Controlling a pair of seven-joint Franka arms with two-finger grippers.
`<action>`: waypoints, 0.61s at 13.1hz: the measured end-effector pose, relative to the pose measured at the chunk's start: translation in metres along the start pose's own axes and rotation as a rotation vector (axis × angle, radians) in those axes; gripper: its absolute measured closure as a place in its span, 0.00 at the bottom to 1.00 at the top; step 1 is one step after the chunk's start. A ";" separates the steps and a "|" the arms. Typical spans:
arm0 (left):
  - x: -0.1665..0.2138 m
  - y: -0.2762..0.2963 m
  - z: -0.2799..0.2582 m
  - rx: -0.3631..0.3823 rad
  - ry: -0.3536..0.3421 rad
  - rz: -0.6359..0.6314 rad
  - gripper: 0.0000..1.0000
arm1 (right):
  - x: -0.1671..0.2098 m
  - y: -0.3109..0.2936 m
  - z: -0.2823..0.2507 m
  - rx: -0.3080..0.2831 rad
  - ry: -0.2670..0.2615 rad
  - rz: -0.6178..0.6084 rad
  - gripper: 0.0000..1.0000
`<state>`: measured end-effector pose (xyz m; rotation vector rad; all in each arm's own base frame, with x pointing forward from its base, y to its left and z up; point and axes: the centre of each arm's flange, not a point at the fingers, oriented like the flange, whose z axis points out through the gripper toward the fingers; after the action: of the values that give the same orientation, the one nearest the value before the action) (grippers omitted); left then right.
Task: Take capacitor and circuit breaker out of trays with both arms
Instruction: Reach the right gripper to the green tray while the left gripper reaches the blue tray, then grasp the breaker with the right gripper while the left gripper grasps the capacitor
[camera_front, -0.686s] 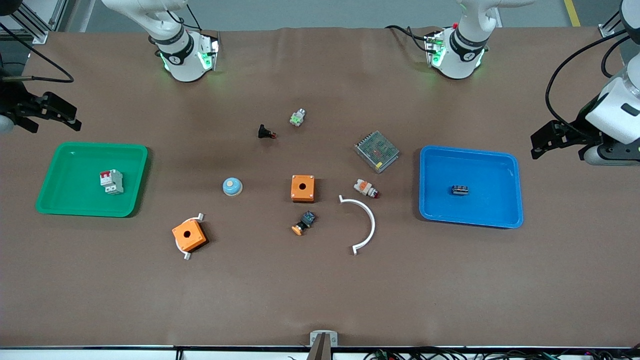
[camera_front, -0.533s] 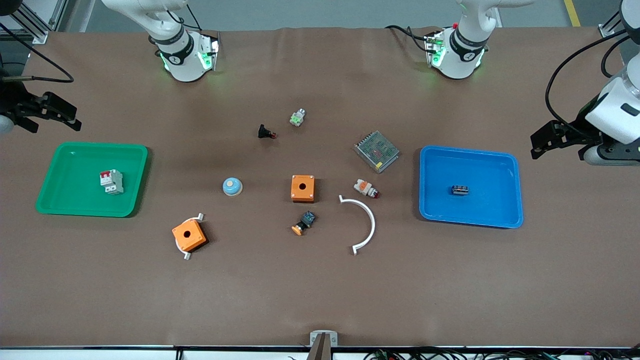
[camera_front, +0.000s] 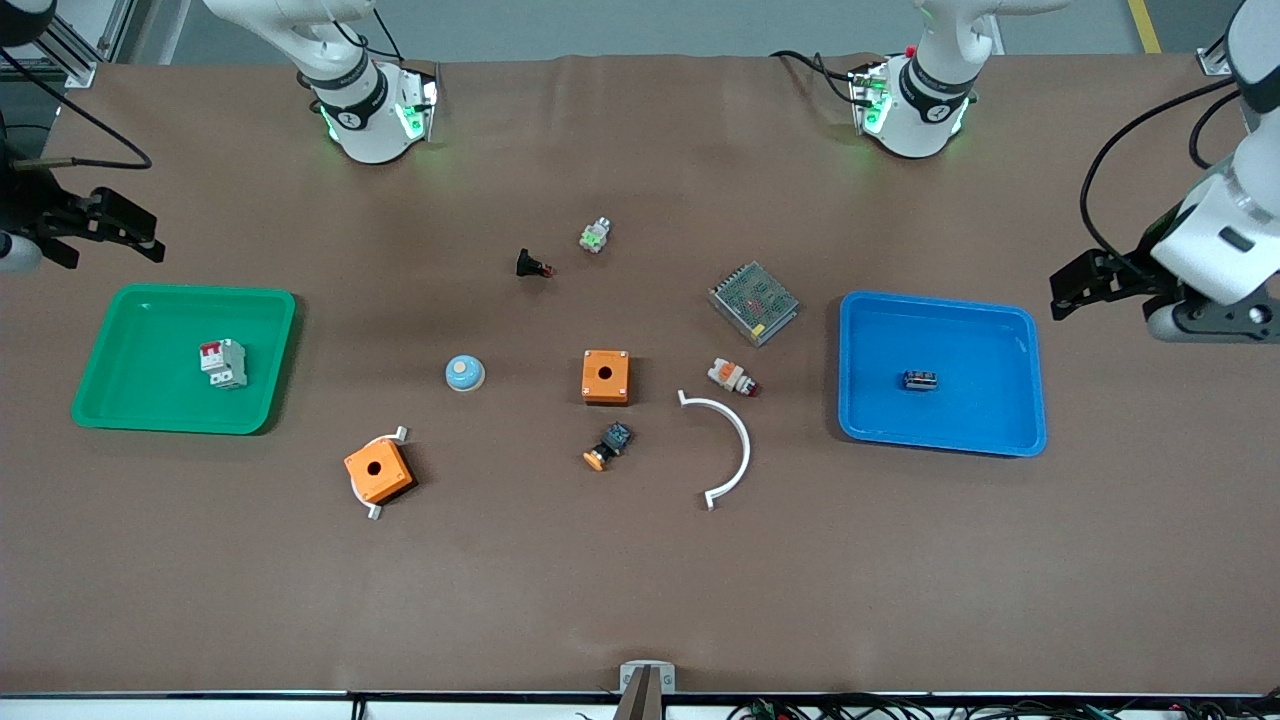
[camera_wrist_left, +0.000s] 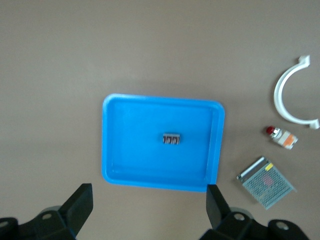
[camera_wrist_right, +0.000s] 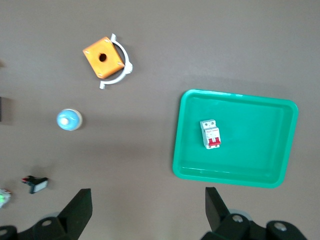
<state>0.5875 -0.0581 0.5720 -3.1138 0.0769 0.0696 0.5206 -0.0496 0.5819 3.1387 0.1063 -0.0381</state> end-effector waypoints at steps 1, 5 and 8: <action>0.002 -0.002 0.022 0.001 -0.052 -0.002 0.00 | 0.001 0.008 0.018 -0.005 -0.006 0.001 0.00; 0.010 -0.012 0.112 -0.001 -0.146 -0.015 0.00 | 0.000 0.027 0.116 -0.070 -0.048 -0.013 0.03; 0.007 -0.011 0.192 -0.006 -0.164 -0.001 0.00 | -0.004 0.045 0.191 -0.075 -0.136 -0.003 0.05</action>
<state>0.5868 -0.0426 0.3802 -3.1001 0.0710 0.3242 0.5155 -0.0952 0.3906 3.0495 0.1088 -0.2416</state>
